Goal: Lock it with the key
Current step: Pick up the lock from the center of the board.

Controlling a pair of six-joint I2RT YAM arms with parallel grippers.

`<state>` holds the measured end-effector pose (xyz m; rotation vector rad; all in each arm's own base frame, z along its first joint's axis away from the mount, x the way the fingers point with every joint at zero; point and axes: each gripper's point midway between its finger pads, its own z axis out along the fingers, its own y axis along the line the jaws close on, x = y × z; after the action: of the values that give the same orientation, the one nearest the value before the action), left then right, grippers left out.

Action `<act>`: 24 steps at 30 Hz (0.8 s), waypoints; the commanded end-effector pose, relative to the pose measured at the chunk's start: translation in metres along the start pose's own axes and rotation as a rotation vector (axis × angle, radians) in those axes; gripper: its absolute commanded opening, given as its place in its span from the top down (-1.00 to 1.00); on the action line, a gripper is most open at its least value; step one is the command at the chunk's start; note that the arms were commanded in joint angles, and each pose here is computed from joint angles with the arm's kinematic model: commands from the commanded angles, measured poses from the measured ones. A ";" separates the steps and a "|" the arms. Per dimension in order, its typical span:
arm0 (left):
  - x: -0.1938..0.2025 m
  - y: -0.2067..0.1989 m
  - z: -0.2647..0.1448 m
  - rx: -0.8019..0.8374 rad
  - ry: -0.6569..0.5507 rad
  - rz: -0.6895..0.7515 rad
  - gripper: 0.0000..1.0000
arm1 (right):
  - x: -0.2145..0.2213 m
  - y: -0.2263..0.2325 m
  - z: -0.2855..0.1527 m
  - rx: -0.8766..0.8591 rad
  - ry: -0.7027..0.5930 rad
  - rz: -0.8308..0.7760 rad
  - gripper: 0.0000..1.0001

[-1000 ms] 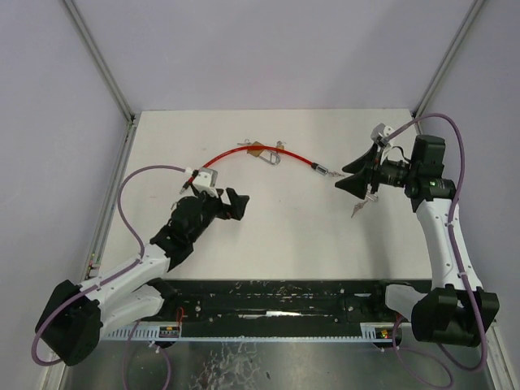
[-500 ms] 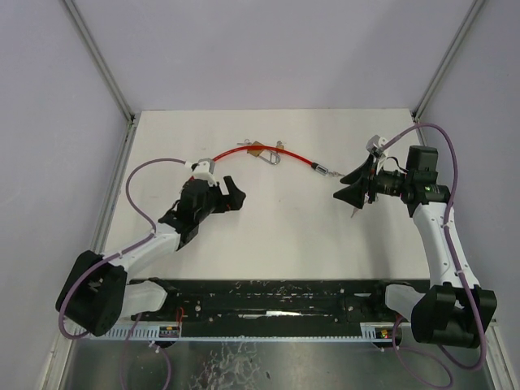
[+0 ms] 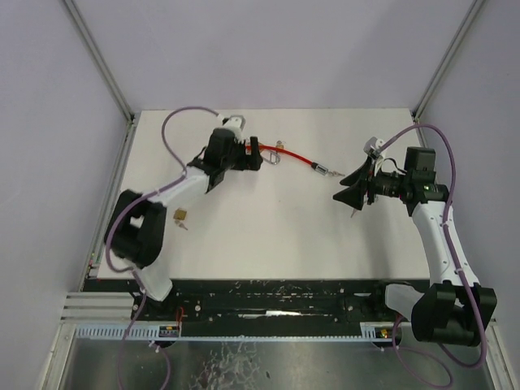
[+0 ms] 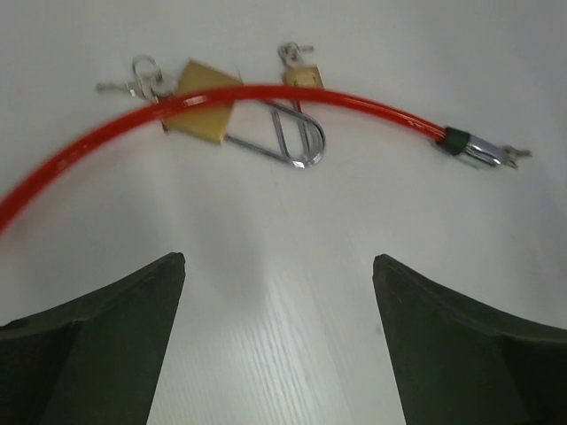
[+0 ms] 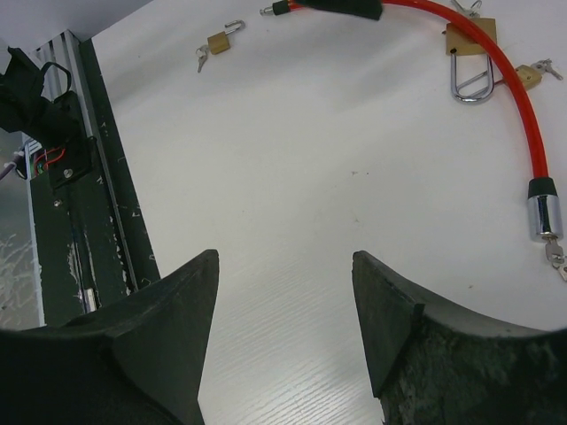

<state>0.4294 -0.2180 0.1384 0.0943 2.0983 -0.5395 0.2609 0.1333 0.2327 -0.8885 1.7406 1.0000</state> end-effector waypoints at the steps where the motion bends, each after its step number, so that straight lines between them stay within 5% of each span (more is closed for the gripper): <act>1: -0.007 0.031 0.037 -0.117 0.162 0.252 -0.68 | -0.006 -0.002 0.000 0.009 0.001 -0.041 -0.36; 8: -0.038 0.044 0.080 -0.151 0.220 0.466 -0.67 | -0.003 -0.006 0.001 0.019 0.013 -0.031 -0.36; 14: -0.025 0.079 0.096 -0.128 0.362 0.723 -0.40 | -0.001 -0.007 0.002 0.014 0.017 -0.023 -0.36; 24: -0.014 0.128 0.113 -0.062 0.440 0.803 -0.18 | 0.000 -0.007 0.003 0.004 0.016 -0.016 -0.36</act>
<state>0.5502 -0.1575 0.0522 0.9450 2.2813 0.0635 0.2661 0.1305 0.2218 -0.8772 1.7831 0.9895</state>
